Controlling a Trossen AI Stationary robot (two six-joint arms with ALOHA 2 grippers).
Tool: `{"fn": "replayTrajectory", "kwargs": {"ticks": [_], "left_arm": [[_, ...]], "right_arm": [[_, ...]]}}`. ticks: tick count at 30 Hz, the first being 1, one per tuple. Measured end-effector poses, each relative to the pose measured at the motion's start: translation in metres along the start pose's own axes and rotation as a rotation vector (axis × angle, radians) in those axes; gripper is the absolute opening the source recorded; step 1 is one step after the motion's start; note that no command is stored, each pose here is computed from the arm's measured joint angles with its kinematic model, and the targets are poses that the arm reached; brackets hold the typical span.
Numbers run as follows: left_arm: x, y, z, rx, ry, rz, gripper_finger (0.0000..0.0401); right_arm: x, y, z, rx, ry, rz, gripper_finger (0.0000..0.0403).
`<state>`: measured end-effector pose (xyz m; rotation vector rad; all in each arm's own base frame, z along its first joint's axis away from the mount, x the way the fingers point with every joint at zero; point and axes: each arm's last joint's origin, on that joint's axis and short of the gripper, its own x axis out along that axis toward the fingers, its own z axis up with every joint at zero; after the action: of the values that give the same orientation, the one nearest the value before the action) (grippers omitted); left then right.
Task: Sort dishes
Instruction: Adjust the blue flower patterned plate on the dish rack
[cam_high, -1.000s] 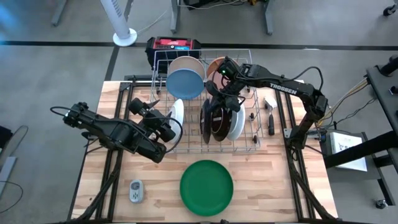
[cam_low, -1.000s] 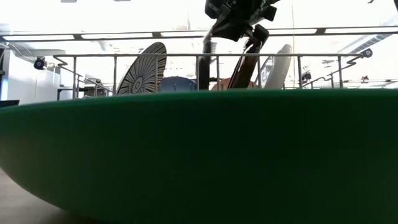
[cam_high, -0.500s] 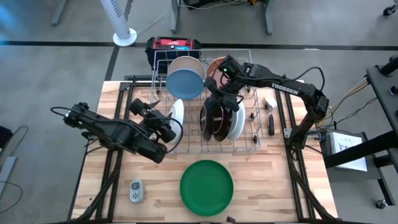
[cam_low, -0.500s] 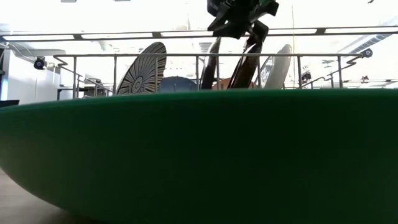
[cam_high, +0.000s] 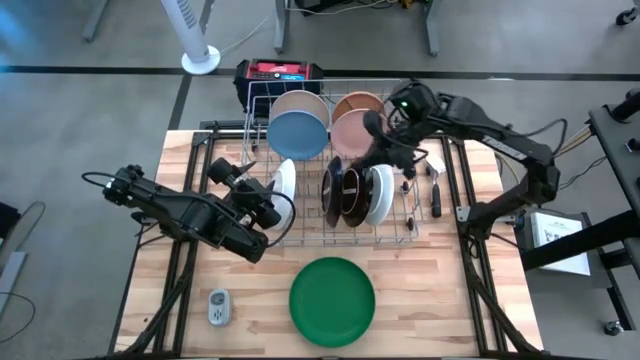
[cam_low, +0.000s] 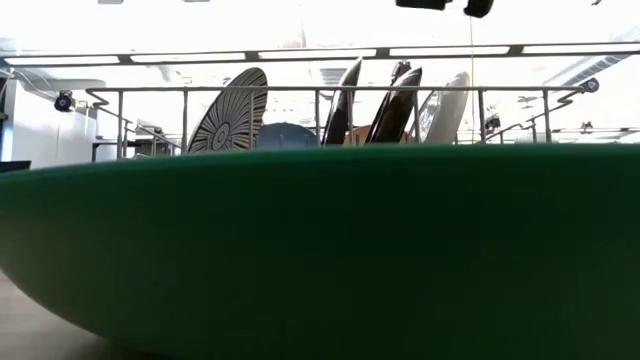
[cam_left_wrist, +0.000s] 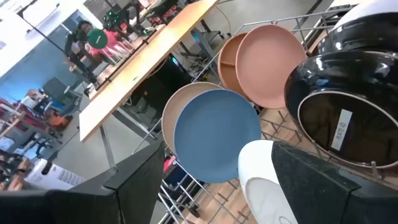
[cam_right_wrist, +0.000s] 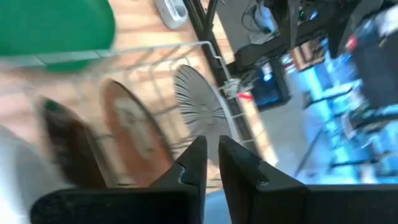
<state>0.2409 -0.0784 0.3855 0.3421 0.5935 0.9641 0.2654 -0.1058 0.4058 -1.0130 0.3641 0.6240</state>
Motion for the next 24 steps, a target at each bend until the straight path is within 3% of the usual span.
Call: {"fn": "replayTrajectory", "kwargs": {"ticks": [4,13,18,24], "left_arm": [[0.0,0.0,0.0,0.007,-0.001,0.001,0.0284],[0.0,0.0,-0.001,-0.017,0.016,-0.015,0.0284],[0.0,-0.001,-0.001,-0.014,0.037,-0.034,0.0284],[0.0,-0.001,-0.001,-0.013,0.036,-0.034,0.0284]], "right_arm": [[-0.011,0.015,0.005,0.115,0.014,0.085,0.0003],[-0.003,0.029,-0.005,0.325,0.053,0.158,0.0],[0.005,0.037,-0.017,0.468,0.219,0.074,0.0],[0.013,0.056,-0.024,0.513,0.303,0.063,0.0]]}}
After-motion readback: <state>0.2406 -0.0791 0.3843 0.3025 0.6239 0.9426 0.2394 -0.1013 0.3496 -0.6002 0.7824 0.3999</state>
